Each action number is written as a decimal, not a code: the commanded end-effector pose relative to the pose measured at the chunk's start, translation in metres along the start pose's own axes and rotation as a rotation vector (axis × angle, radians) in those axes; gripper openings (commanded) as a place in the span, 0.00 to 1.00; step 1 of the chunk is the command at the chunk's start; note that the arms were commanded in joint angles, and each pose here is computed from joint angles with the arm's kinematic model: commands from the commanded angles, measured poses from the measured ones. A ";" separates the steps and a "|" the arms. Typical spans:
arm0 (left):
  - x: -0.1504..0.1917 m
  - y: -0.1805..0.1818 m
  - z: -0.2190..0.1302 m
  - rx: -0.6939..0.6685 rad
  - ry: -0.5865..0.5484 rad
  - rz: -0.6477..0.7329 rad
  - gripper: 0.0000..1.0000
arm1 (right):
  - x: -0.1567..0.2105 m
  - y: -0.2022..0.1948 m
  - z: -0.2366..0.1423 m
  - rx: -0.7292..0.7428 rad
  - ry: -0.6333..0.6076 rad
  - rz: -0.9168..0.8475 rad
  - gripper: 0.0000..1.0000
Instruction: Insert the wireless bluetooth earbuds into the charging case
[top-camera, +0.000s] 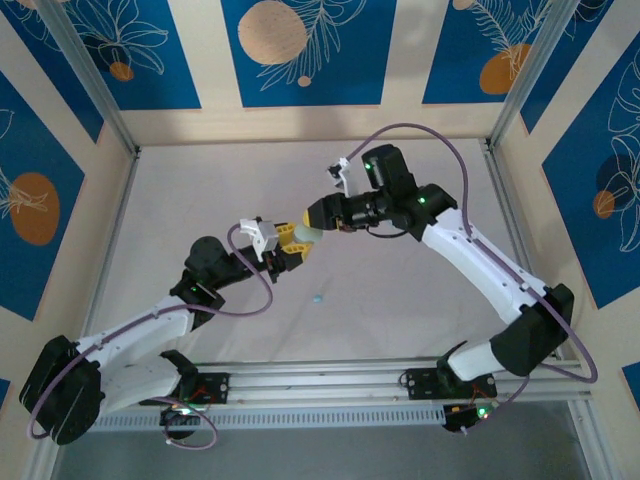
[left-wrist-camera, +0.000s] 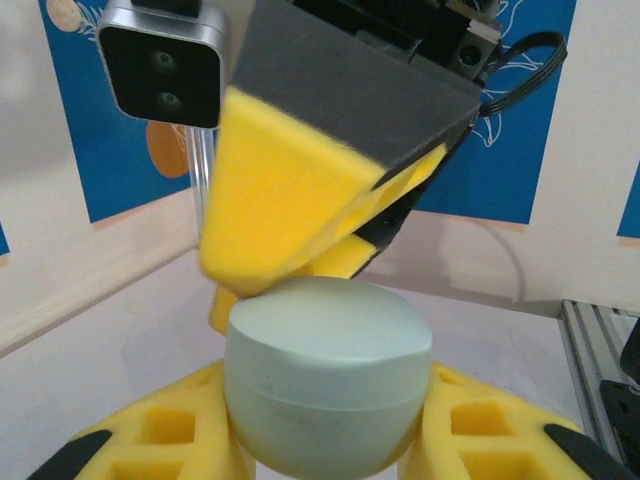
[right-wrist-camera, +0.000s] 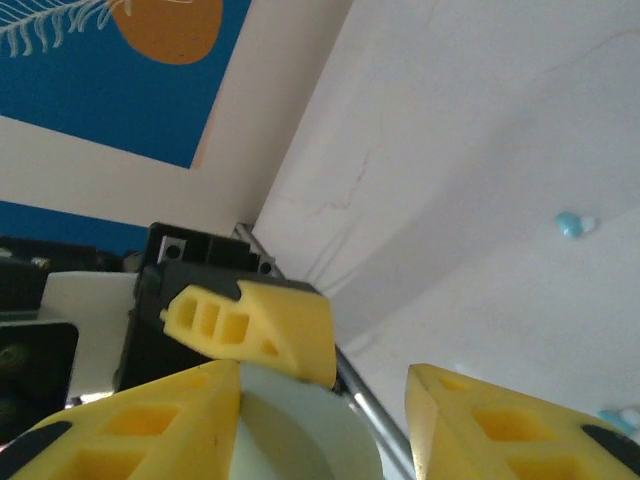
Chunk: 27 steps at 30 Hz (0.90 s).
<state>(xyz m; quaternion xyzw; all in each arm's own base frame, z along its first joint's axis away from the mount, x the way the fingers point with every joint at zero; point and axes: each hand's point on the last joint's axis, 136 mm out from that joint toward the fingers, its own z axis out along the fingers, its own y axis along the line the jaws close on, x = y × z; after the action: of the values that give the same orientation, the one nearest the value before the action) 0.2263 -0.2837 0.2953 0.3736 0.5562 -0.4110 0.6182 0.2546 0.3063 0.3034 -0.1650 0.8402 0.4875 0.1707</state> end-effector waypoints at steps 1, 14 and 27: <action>-0.034 -0.005 0.003 0.022 -0.093 0.045 0.31 | 0.012 0.018 -0.011 -0.142 0.023 0.015 0.50; -0.048 -0.007 0.006 0.050 -0.150 0.038 0.32 | 0.019 0.028 -0.010 -0.411 0.111 0.147 0.48; -0.036 -0.005 0.009 0.048 -0.108 0.019 0.38 | 0.014 0.015 -0.007 -0.407 0.085 0.183 0.21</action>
<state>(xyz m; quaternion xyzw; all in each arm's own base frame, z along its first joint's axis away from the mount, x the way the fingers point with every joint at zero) 0.2282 -0.2872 0.3128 0.3665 0.5316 -0.4244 0.6348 0.2302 0.3053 0.3163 -0.1429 0.7429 0.6520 0.0513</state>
